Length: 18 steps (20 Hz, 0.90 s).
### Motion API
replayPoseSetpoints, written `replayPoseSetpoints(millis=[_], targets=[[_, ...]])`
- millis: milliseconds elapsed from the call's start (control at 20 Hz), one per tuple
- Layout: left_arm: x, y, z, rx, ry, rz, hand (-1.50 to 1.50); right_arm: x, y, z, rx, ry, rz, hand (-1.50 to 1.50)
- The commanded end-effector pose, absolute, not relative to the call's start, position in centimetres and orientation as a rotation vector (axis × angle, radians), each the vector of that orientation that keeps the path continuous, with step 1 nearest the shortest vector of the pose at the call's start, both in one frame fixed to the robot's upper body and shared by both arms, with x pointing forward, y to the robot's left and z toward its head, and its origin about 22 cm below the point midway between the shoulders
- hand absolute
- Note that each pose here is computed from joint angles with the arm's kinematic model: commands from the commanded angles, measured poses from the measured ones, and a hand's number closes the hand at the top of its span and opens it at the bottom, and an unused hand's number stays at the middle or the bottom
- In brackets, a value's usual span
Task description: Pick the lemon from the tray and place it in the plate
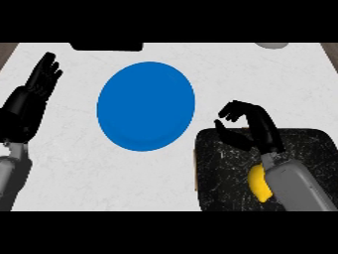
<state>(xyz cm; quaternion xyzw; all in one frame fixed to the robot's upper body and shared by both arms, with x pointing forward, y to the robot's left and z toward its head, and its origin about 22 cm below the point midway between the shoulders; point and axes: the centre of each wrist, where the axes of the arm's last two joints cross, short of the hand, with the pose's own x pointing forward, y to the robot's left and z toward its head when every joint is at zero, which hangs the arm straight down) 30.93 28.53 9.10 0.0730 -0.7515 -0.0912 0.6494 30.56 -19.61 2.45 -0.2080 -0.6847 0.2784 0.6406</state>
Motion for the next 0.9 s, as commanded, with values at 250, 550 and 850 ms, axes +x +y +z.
replayPoseSetpoints(millis=[250, 550, 850], targets=[[30.7, 28.4, 9.2, 0.145, -1.742, -0.221, 0.0, 22.9, -10.0, -1.4, -0.512, -1.776, 0.196, -1.5], [29.0, 28.8, 8.3, 0.167, -1.736, -0.232, 0.0, 22.5, -11.0, 3.6, -0.705, -1.789, 0.312, -1.5], [29.7, 29.9, 11.0, 0.166, -1.738, -0.229, 0.0, 22.9, -13.8, 6.3, -0.897, -1.409, 0.584, -1.5]])
